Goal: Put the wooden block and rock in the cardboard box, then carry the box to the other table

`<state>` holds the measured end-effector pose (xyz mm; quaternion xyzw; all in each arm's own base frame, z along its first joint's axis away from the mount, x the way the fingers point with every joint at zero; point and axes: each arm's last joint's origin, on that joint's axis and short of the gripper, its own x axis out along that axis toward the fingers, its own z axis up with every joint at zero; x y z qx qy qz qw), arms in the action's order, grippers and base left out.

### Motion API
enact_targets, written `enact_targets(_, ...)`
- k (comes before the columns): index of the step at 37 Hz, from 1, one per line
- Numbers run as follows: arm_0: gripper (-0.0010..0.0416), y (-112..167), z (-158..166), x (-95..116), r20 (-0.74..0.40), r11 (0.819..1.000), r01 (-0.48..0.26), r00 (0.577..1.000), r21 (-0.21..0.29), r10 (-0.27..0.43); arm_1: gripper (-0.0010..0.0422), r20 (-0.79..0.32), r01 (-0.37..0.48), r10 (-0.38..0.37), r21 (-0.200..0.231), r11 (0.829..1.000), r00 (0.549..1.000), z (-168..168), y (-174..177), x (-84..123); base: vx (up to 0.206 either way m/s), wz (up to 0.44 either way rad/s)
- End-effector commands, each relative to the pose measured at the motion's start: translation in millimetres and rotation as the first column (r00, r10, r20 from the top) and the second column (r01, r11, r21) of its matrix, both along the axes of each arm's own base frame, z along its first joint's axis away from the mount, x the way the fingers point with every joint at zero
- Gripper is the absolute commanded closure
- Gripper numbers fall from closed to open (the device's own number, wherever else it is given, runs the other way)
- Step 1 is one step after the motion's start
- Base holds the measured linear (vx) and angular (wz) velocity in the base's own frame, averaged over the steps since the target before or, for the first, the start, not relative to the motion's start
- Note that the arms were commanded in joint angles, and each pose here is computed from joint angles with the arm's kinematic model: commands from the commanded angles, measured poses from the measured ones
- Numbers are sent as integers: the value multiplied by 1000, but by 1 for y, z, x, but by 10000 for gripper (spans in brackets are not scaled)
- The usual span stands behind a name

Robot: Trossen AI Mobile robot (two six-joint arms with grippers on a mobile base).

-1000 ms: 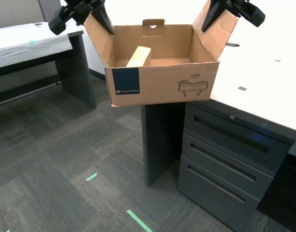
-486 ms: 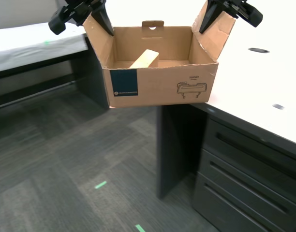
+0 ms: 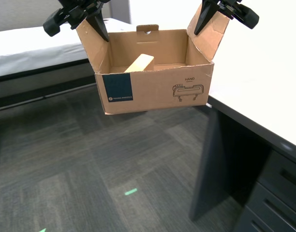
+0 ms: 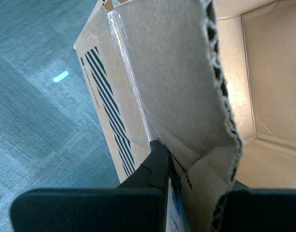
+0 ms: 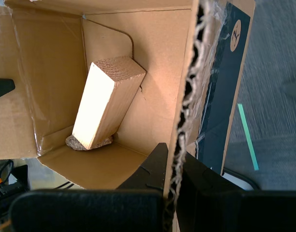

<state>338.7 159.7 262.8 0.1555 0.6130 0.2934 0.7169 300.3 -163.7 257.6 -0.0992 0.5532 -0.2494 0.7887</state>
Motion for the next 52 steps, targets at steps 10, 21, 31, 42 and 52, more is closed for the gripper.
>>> enact_targets(10,406,4,2,-2,-23,998,-26,999,61,28,413,-31,-34,32,-48,998,999,3,-3,-1,189,311)
enact_targets(21,406,4,2,-2,-27,998,-23,999,60,25,413,-31,-33,32,-27,999,999,3,-1,-3,187,345)
enact_targets(31,406,4,2,-2,-37,998,-14,999,60,16,413,-6,-6,6,-33,999,1000,4,-2,-2,185,352)
enact_targets(42,406,4,2,-2,-48,998,-1,999,61,4,413,-1,24,-25,-50,998,1000,5,-3,-2,190,369)
enact_targets(52,406,5,2,-2,-48,998,-1,999,61,4,413,-1,27,-27,-48,998,1000,5,-3,-2,194,384)
